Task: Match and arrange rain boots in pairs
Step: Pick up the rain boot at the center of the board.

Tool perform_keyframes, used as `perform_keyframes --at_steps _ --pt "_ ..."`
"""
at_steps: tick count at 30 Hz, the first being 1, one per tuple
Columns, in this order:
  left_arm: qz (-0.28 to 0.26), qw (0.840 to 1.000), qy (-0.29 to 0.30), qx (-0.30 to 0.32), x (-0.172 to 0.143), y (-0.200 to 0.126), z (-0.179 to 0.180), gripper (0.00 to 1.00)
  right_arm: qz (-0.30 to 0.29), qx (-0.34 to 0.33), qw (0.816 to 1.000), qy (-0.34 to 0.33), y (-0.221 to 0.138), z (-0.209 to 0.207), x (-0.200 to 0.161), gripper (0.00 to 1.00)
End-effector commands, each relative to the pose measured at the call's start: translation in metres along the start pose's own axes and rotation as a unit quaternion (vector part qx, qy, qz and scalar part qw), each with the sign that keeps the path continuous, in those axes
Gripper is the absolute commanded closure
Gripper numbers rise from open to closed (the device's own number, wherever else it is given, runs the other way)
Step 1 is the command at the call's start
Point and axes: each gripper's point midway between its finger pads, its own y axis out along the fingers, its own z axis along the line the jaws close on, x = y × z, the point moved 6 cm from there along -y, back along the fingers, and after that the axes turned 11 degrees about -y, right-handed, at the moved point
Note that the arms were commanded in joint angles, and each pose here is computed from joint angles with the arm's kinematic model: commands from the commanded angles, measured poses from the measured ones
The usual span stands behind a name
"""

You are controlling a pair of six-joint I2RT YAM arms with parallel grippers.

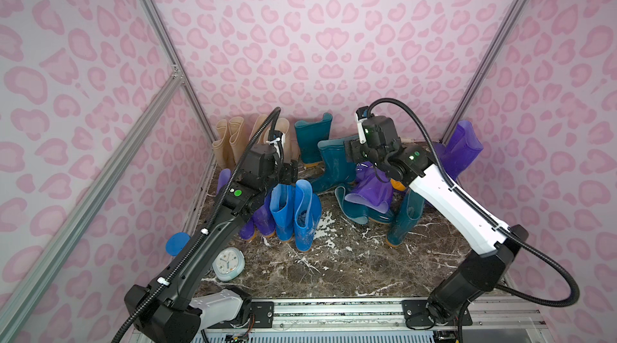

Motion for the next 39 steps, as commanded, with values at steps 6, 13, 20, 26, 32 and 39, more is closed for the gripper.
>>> perform_keyframes --at_steps 6,13,20,26,32,39 --pt "0.010 0.998 -0.047 -0.036 0.014 -0.003 0.003 0.22 0.008 0.159 0.984 -0.080 0.051 -0.023 -0.013 0.13" --pt "0.032 0.998 -0.036 -0.049 0.009 -0.003 0.001 0.22 0.010 0.271 0.956 -0.108 0.068 -0.009 -0.044 0.12" --pt "0.029 0.998 -0.028 -0.040 0.013 -0.002 0.003 0.22 0.037 0.304 0.944 -0.123 0.100 -0.005 -0.053 0.25" --pt "0.028 0.999 -0.029 -0.031 0.015 -0.003 0.004 0.22 0.038 0.295 0.947 -0.120 0.115 0.001 -0.048 0.92" --pt "0.020 0.999 -0.029 -0.035 0.024 -0.005 0.001 0.22 -0.033 0.171 0.982 -0.069 0.084 -0.040 -0.005 1.00" --pt "0.015 0.998 -0.005 -0.054 0.051 0.019 -0.014 0.22 -0.109 0.093 0.990 0.006 0.032 -0.083 0.019 1.00"
